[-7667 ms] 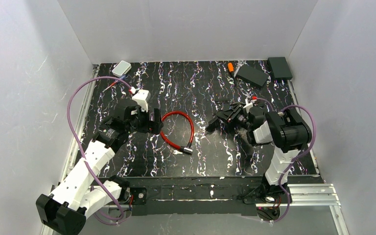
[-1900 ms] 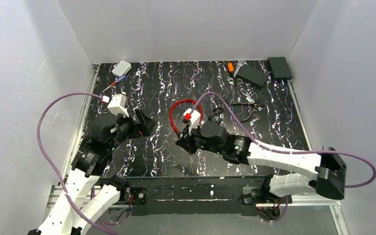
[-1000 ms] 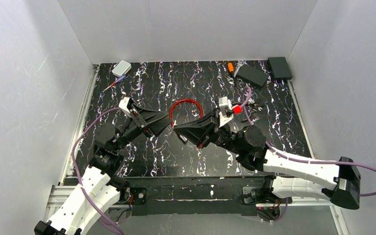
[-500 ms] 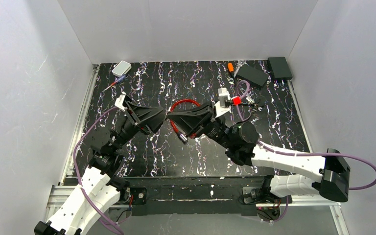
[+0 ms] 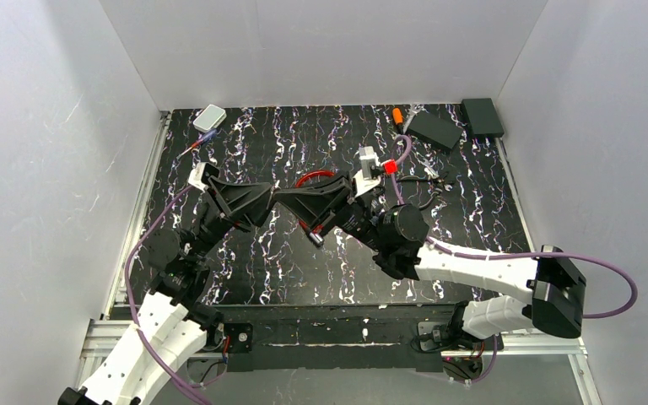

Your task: Unlock with the key

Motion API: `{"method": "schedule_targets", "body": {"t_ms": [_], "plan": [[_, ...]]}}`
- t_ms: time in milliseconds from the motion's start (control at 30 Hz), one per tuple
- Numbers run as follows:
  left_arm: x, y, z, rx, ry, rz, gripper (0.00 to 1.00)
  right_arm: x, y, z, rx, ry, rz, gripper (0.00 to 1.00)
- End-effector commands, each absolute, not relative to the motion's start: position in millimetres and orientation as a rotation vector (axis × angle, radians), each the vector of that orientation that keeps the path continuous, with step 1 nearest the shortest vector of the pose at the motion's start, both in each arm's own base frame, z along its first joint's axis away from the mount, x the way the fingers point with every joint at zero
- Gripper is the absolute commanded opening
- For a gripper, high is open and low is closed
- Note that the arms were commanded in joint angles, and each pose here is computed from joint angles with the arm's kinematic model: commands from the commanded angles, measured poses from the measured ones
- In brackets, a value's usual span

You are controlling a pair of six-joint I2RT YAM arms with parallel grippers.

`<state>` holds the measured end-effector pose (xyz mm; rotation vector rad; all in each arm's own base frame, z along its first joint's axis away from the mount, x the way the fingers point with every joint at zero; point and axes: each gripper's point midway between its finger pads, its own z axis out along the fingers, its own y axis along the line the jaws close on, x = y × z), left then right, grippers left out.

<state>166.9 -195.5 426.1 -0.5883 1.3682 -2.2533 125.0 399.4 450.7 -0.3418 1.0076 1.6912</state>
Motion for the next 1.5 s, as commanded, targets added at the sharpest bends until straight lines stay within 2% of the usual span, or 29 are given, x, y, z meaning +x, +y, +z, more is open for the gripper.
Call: {"method": "schedule_targets", "body": {"t_ms": [0, 133, 300, 467, 867, 900, 933, 1000, 1067, 1300, 1467], "plan": [[155, -188, 444, -0.537, 1.288, -2.289, 0.31, 118, 382, 494, -0.302, 0.848, 1.733, 0.01], [152, -187, 446, -0.529, 1.282, -2.292, 0.24, 119, 383, 494, -0.303, 0.850, 1.732, 0.01], [152, -187, 443, -0.533, 1.284, -2.290, 0.08, 117, 383, 493, -0.305, 0.848, 1.740, 0.01], [155, -187, 439, -0.543, 1.291, -2.283, 0.00, 116, 380, 494, -0.305, 0.847, 1.740, 0.01], [159, -198, 432, -0.443, 1.353, -2.190, 0.00, 110, 369, 489, -0.379, 0.921, 1.669, 0.01], [160, -199, 431, -0.436, 1.357, -2.183, 0.02, 109, 368, 489, -0.385, 0.923, 1.668, 0.01], [161, -199, 430, -0.432, 1.359, -2.176, 0.11, 109, 368, 488, -0.390, 0.930, 1.666, 0.01], [162, -200, 429, -0.426, 1.359, -2.163, 0.21, 108, 367, 488, -0.397, 0.934, 1.664, 0.01], [162, -200, 430, -0.416, 1.358, -2.153, 0.23, 107, 366, 488, -0.403, 0.935, 1.662, 0.01], [163, -200, 430, -0.409, 1.360, -2.142, 0.21, 105, 364, 488, -0.415, 0.939, 1.651, 0.01], [159, -200, 433, -0.400, 1.364, -2.156, 0.34, 106, 367, 488, -0.417, 0.935, 1.654, 0.01]]}}
